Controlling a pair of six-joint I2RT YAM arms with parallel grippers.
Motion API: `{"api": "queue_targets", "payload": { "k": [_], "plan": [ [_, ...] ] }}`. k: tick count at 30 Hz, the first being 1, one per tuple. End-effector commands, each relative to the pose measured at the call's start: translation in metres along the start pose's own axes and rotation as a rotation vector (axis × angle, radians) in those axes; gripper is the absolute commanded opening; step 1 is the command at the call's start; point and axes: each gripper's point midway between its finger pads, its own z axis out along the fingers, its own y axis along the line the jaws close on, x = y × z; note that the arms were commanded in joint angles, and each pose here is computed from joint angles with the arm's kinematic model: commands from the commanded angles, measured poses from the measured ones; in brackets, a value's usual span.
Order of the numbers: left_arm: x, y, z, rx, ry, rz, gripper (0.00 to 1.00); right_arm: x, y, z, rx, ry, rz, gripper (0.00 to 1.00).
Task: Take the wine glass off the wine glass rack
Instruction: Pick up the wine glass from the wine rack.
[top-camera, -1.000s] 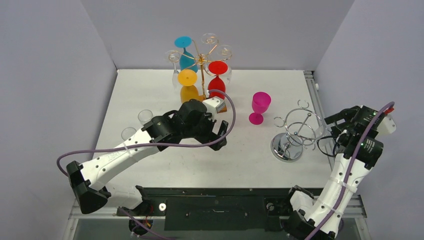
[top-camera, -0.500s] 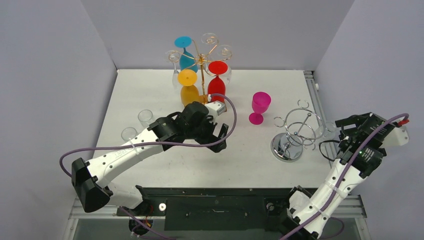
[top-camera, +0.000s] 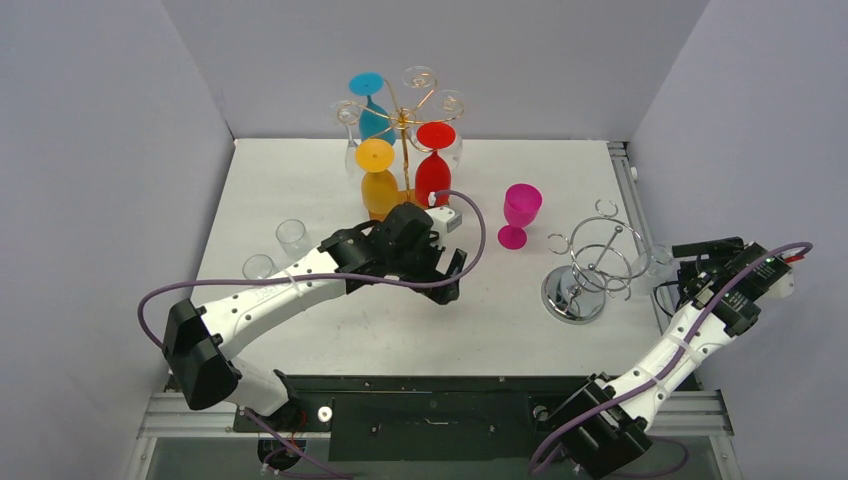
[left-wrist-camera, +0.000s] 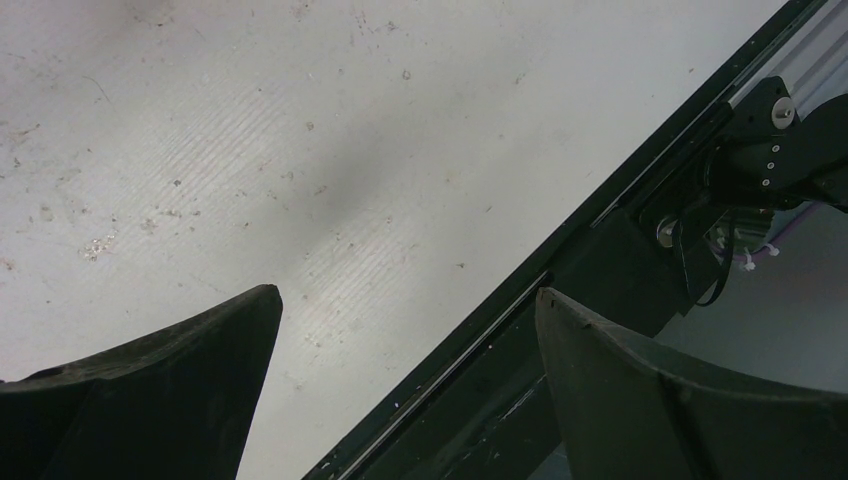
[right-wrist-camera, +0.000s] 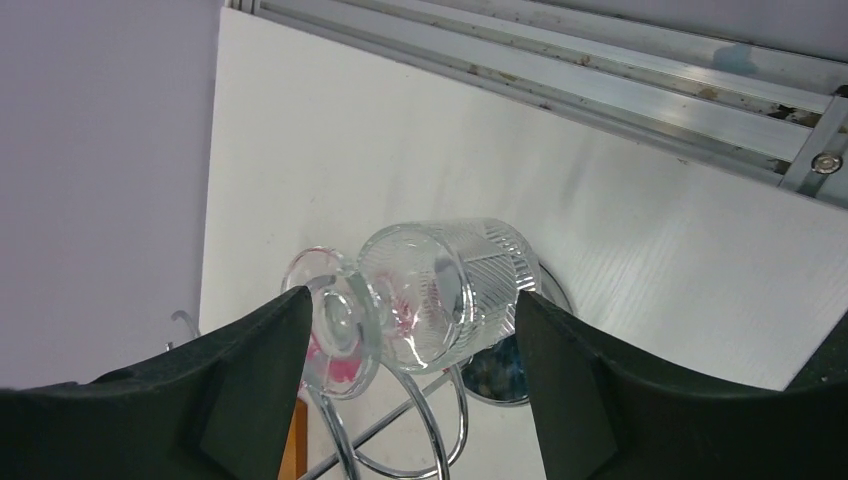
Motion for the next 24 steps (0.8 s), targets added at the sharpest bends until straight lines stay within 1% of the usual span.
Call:
{"api": "queue_targets", "payload": {
  "k": [1, 4, 6, 7, 9, 17, 20, 24],
  "plan": [
    [-0.027, -0.015, -0.013, 0.043, -0.081, 0.002, 0.96, -0.012, 0.022, -0.005, -0.097, -0.035, -0.010, 0.69],
    [-0.028, -0.015, -0.014, 0.044, -0.088, 0.004, 0.96, -0.011, 0.025, -0.007, -0.116, -0.030, -0.002, 0.66],
    [-0.028, -0.015, -0.015, 0.046, -0.091, 0.006, 0.96, -0.010, 0.028, -0.008, -0.132, -0.026, 0.004, 0.62],
    [-0.027, -0.015, -0.015, 0.046, -0.091, 0.006, 0.96, -0.010, 0.030, -0.009, -0.141, -0.026, 0.007, 0.58],
    [-0.026, -0.015, -0.016, 0.048, -0.093, 0.008, 0.96, -0.011, 0.031, -0.011, -0.145, -0.033, 0.010, 0.53],
    [-0.023, -0.015, -0.021, 0.058, -0.108, 0.012, 0.96, -0.011, 0.029, -0.012, -0.140, -0.039, 0.015, 0.37],
    [-0.021, -0.014, -0.022, 0.060, -0.111, 0.014, 0.96, -0.009, 0.028, -0.010, -0.140, -0.033, 0.016, 0.35],
    [-0.020, -0.015, -0.023, 0.067, -0.113, 0.013, 0.96, -0.006, 0.027, -0.007, -0.147, -0.025, 0.023, 0.37]
  ]
}}
